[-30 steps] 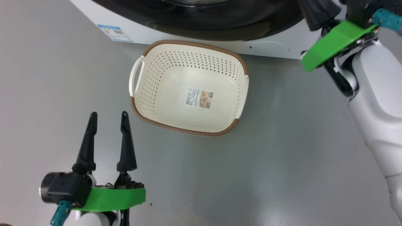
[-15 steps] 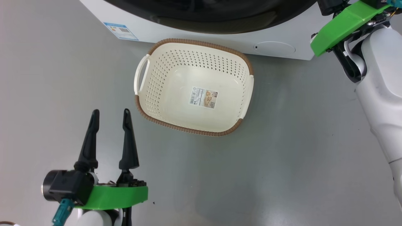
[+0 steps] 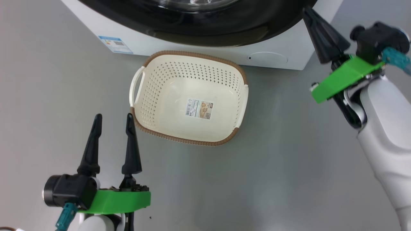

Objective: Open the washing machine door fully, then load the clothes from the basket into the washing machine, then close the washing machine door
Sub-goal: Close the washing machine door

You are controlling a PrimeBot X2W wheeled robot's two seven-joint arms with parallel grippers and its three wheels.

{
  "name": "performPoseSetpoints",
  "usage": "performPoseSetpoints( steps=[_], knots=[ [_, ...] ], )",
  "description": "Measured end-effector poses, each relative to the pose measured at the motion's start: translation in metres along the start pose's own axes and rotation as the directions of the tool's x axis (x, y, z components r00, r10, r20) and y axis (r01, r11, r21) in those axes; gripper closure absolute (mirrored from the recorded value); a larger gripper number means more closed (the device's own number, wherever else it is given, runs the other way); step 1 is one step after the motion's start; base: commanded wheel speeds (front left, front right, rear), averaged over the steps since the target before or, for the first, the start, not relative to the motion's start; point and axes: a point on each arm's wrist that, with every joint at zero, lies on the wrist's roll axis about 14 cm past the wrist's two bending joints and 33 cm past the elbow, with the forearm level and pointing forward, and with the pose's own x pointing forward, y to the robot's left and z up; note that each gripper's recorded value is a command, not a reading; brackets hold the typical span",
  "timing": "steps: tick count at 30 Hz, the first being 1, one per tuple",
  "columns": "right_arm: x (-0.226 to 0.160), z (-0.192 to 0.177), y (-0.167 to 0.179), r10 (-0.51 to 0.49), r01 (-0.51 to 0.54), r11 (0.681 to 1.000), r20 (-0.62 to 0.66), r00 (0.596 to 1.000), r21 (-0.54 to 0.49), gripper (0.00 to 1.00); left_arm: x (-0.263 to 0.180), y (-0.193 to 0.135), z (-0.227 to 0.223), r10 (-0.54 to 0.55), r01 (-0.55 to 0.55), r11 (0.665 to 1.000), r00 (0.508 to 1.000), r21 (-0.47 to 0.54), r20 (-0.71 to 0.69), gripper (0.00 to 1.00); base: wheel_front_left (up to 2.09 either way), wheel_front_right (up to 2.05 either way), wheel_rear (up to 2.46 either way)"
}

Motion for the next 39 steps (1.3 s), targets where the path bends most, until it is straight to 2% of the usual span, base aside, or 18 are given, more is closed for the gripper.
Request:
performPoseSetpoints(
  steps=[8, 10, 11, 12, 23, 39],
  knots=[
    [-0.049, 0.011, -0.01, -0.079, 0.078, 0.996, 0.033, 0.996, 0.033, 1.0, 0.0, -0.01, 0.004, -0.049, 0.048, 0.999, 0.999, 0.009, 0.015, 0.0, 0.0, 0.0, 0.0],
    [-0.062, 0.014, -0.011, -0.099, 0.098, 0.995, 0.037, 0.994, 0.031, 0.55, -0.001, -0.013, 0.007, -0.06, 0.06, 0.998, 0.998, 0.009, 0.024, 0.0, 0.0, 0.0, 0.0],
    [-0.068, 0.016, -0.012, -0.111, 0.11, 0.993, 0.041, 0.993, 0.034, 0.13, -0.001, -0.014, 0.008, -0.065, 0.065, 0.998, 0.998, 0.007, 0.026, 0.0, 0.0, 0.0, 0.0],
    [-0.073, 0.017, -0.011, -0.12, 0.118, 0.992, 0.042, 0.992, 0.038, 0.0, -0.002, -0.015, 0.008, -0.068, 0.067, 0.998, 0.997, 0.007, 0.026, 0.0, 0.0, 0.0, 0.0],
    [-0.134, 0.021, -0.017, -0.265, 0.263, 0.963, 0.024, 0.964, 0.062, 0.0, -0.007, -0.028, 0.015, -0.13, 0.131, 0.991, 0.991, -0.007, 0.043, 0.0, 0.0, 0.0, 0.0],
    [-0.224, 0.041, -0.023, -0.465, 0.461, 0.883, 0.025, 0.885, 0.084, 0.0, -0.024, -0.046, 0.011, -0.214, 0.214, 0.977, 0.977, -0.01, 0.015, 0.0, 0.0, 0.0, 0.0]
  ],
)
